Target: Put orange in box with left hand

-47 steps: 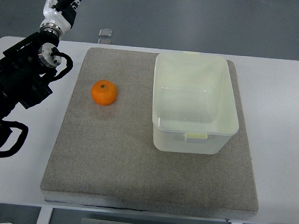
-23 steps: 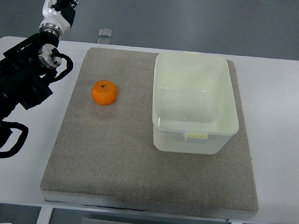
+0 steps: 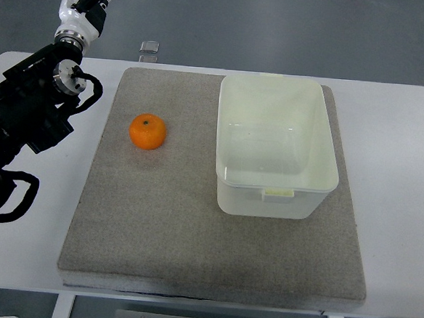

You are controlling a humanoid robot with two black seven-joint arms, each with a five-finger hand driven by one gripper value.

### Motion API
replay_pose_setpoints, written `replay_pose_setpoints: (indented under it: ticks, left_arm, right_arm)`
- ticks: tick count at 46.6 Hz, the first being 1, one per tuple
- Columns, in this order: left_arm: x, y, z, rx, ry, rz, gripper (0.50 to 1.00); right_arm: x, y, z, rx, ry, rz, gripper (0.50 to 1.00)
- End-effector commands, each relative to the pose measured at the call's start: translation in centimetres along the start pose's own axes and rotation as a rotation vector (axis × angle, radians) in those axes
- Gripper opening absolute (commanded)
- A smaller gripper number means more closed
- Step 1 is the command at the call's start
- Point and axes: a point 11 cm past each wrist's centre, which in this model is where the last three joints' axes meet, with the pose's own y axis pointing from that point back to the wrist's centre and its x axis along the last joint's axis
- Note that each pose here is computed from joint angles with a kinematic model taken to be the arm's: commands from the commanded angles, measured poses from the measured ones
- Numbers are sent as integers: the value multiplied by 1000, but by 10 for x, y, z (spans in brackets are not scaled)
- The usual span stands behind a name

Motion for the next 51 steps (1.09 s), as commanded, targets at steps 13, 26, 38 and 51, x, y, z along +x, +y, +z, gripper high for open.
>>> replay_pose_setpoints:
  ticks: [13,26,38,51]
  left_arm:
    - [3,0,1,1,-7,8,996]
    - [1,-1,2,5,-28,-7,996]
    - [-40,-9,13,25,-282,-195,994]
    - [-76,-8,27,86,-604,-462,994]
  right_arm:
    - [0,0,0,0,0,0,944]
    - [0,0,0,0,2,0,944]
    - [0,0,0,0,2,0,944]
    - [0,0,0,0,0,0,944]
